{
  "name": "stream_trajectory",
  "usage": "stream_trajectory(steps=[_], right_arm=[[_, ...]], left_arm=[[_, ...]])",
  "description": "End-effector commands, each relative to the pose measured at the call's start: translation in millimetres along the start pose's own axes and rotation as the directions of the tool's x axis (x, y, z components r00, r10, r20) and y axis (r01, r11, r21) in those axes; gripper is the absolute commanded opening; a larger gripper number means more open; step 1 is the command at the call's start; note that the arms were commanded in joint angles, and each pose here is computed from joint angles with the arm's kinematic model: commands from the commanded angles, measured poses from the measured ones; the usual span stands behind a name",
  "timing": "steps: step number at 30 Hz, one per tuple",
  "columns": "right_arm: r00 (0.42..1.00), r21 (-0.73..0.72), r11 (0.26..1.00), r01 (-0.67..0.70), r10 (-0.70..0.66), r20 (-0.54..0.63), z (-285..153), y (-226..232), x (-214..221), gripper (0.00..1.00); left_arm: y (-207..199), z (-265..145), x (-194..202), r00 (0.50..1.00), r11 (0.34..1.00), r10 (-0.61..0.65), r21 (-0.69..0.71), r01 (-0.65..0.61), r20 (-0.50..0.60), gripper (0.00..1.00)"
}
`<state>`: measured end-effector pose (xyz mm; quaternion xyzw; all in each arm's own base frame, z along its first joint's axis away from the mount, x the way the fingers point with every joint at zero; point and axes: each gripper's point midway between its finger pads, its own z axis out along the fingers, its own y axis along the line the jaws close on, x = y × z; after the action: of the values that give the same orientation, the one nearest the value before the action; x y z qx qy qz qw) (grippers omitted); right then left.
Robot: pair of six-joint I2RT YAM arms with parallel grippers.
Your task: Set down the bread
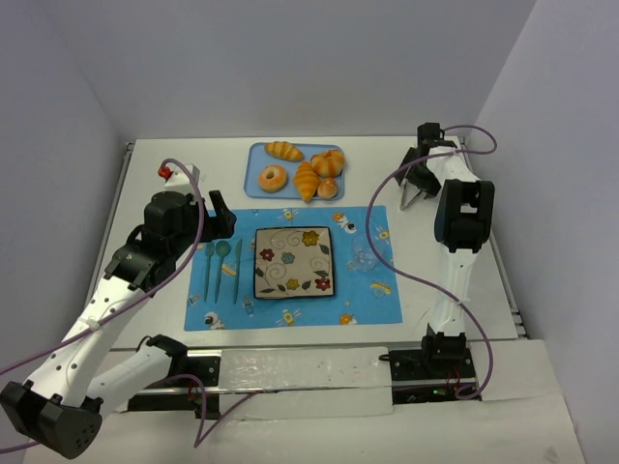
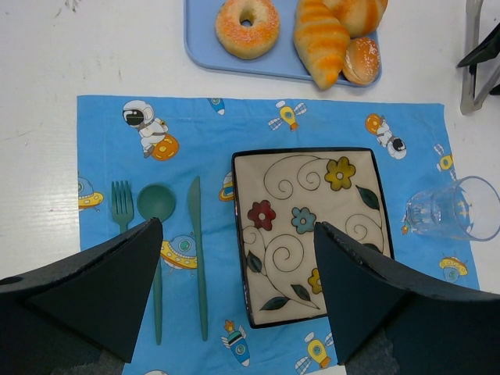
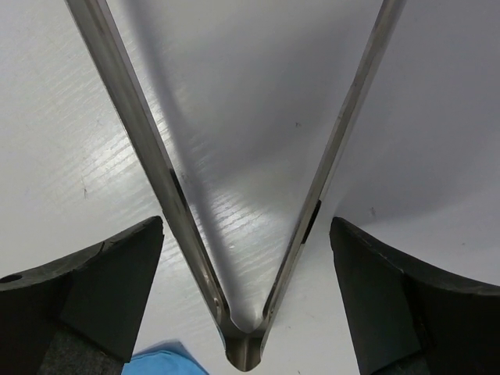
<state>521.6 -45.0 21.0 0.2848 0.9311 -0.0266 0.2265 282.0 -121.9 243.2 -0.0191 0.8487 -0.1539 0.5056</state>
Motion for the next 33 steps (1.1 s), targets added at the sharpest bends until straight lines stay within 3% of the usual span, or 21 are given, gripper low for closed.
stream_trajectory(steps=[1, 7, 8, 10, 12, 18, 27, 33], right_arm=[[1.0, -0.017, 1.0, -0.017, 0.017, -0.004, -9, -3, 2, 0.93], [1.0, -0.027, 0.999, -0.022, 0.022, -0.002, -12, -4, 6, 0.68], [1.0, -0.025, 0.999, -0.022, 0.022, -0.002, -12, -4, 5, 0.59], [1.0, -0.025, 1.0, -0.018, 0.018, -0.003, -14, -3, 5, 0.56], [1.0, -0.027, 0.999, -0.019, 0.019, -0.002, -16, -3, 5, 0.45], [0.999, -0.021, 1.0, -0.024, 0.025, 0.046, -36, -4, -8, 0.45], [0.97, -0.077, 0.997, 0.001, 0.018, 0.244, -133, 12, -49, 0.49], [0.949, -0.126, 0.992, 0.022, 0.019, 0.315, -183, 18, -56, 0.52]], left_arm=[[-2, 1, -7, 0.999, 1.0, -0.011, 0.013, 0.011, 0.03, 0.88], [-3, 0, -8, 0.999, 1.0, -0.012, 0.014, 0.011, 0.033, 0.88], [-3, 0, -8, 0.999, 1.0, -0.012, 0.015, 0.011, 0.032, 0.88], [-3, 0, -8, 0.999, 1.0, -0.013, 0.016, 0.013, 0.034, 0.88], [-3, -1, -8, 0.999, 1.0, -0.012, 0.015, 0.012, 0.036, 0.88], [-3, -1, -9, 0.999, 1.0, -0.013, 0.017, 0.012, 0.038, 0.88], [-2, 1, -7, 0.999, 1.0, -0.012, 0.011, 0.011, 0.031, 0.88], [-1, 1, -8, 0.999, 1.0, -0.014, 0.009, 0.014, 0.033, 0.88]])
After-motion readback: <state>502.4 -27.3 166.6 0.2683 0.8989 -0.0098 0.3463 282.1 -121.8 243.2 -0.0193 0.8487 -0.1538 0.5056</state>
